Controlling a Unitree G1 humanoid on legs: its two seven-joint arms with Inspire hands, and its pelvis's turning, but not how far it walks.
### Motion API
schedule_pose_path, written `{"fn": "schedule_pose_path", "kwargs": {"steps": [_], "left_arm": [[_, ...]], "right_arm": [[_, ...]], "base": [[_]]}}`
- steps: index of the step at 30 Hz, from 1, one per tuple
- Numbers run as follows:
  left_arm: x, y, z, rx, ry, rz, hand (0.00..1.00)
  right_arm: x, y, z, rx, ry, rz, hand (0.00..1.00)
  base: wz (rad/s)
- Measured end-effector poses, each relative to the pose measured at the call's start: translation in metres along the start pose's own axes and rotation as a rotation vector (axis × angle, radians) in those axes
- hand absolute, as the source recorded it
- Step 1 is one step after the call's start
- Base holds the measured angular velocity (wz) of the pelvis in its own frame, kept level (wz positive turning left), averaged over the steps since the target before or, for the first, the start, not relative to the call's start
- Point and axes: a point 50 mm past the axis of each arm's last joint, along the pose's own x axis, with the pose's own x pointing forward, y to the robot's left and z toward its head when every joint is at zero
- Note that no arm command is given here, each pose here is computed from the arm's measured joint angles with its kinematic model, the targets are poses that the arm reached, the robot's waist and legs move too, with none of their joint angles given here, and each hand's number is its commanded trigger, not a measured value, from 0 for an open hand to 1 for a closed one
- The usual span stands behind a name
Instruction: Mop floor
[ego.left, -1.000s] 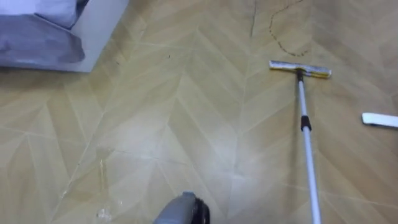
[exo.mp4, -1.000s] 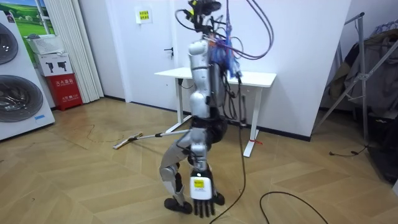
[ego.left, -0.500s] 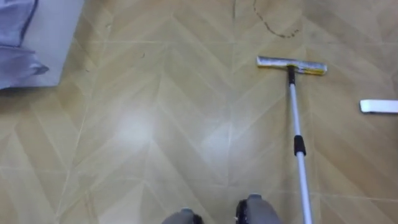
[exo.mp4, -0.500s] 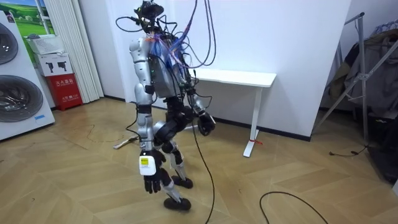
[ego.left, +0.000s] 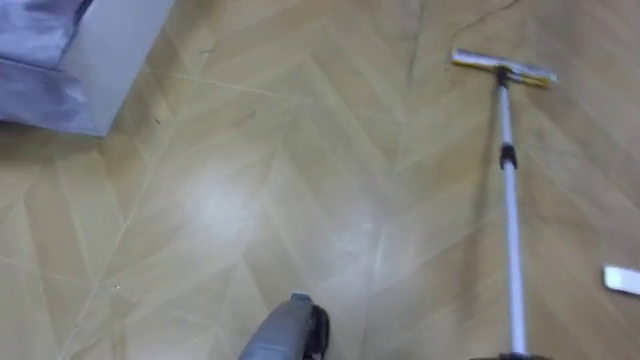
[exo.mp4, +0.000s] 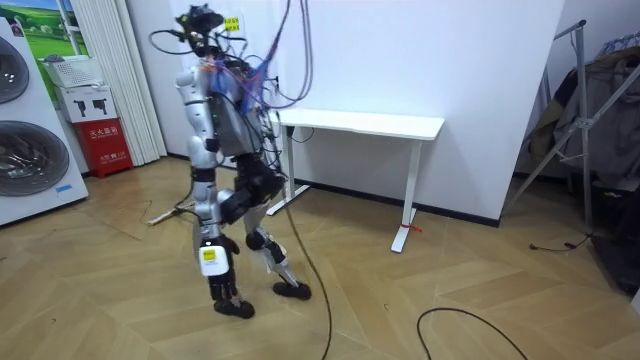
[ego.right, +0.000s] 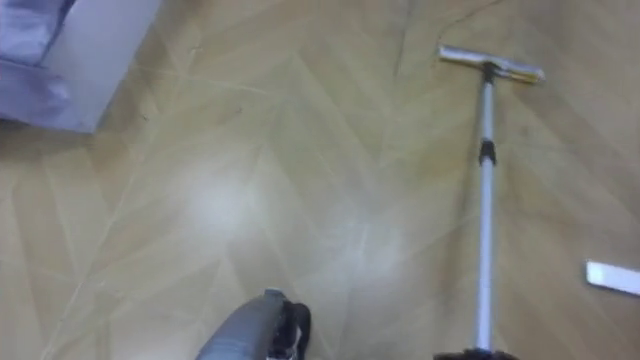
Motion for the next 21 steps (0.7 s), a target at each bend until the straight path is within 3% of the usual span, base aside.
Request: {"fn": "schedule_pose_path", "kwargs": {"steps": [4, 7, 10, 14, 19, 21], "left_arm": [[-0.001, 0.0, 0.008, -0.009, -0.037, 0.022, 0.0], [-0.001, -0.003, 0.009, 0.019, -0.045, 0.032, 0.0], [-0.001, -0.016, 0.005, 0.023, -0.032, 0.008, 0.0], [-0.001, -0.017, 0.004, 0.0, -0.027, 0.004, 0.0], [0.0, 0.001, 0.0, 0.011, 0.001, 0.062, 0.0], [0.0, 0.01, 0.0, 0.007, 0.001, 0.081, 0.0]], "right_arm": [[0.003, -0.018, -0.089, -0.027, 0.238, -0.078, 1.0], [0.001, -0.004, -0.128, -0.031, 0.34, -0.053, 1.0], [0.0, 0.003, -0.14, -0.026, 0.373, -0.037, 1.0], [0.004, 0.009, -0.107, -0.024, 0.321, -0.032, 1.0], [-0.003, 0.0, 0.003, -0.03, 0.087, -0.067, 1.0], [-0.008, 0.002, 0.031, -0.013, -0.002, -0.038, 1.0]], "base": [[0.01], [-0.03], [-0.12], [0.08], [-0.03], [0.27]]}}
